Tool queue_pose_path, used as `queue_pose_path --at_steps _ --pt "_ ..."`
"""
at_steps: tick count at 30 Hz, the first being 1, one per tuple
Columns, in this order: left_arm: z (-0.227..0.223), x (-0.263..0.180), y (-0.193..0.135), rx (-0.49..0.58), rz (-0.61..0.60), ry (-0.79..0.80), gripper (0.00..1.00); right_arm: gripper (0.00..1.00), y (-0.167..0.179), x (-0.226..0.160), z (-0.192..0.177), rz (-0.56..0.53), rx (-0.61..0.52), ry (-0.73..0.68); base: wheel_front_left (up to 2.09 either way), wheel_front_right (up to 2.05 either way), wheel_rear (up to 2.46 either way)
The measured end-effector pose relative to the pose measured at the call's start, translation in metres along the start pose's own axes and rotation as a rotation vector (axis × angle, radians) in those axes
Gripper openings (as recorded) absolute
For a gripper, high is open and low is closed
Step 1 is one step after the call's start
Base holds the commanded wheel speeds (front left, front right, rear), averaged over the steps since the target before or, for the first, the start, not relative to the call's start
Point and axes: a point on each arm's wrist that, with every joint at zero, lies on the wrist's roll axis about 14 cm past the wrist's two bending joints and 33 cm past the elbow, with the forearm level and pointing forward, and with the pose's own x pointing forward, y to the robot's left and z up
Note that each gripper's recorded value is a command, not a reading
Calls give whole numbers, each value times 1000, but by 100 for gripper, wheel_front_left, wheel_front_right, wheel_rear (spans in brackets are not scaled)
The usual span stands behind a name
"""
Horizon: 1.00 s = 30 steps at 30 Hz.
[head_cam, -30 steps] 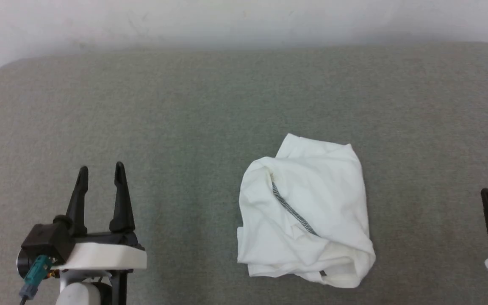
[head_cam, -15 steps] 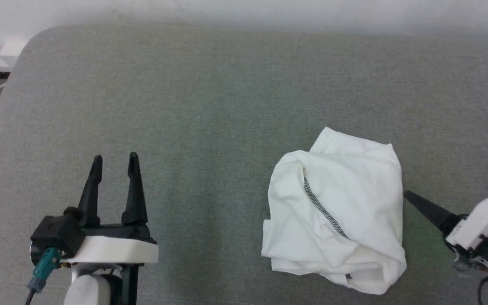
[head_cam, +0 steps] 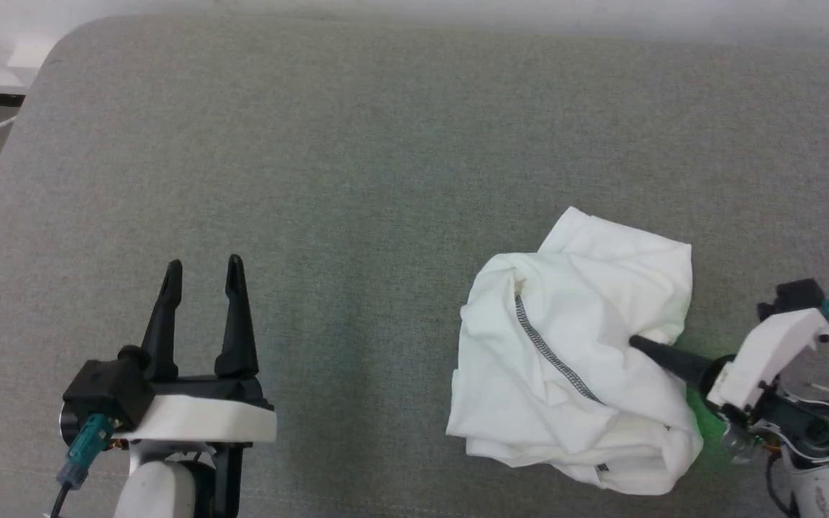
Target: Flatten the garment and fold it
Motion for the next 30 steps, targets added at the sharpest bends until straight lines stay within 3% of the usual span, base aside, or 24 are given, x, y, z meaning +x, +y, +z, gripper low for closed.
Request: queue_pose_path --at_steps 5,11,20,21,24,30 --pt "0 1 -5 -3 -13 -1 100 0 10 5 -13 20 -18 41 0 0 0" --pt "6 1 -13 -3 -39 -18 100 0 14 -6 -5 -19 -150 -6 0 0 0" --pt "10 9 -49 -32 -141 -39 100 0 -29 -56 53 -345 -546 -119 0 0 0" --pt "9 13 -62 -43 -178 -40 100 0 -36 -69 67 -418 -616 -135 0 0 0" --pt "5 21 -84 -61 -236 -37 100 0 -49 -91 83 -523 -685 -151 0 0 0" --pt "-6 43 -136 -65 -382 -40 100 0 -84 -132 105 -692 -699 -174 0 0 0"
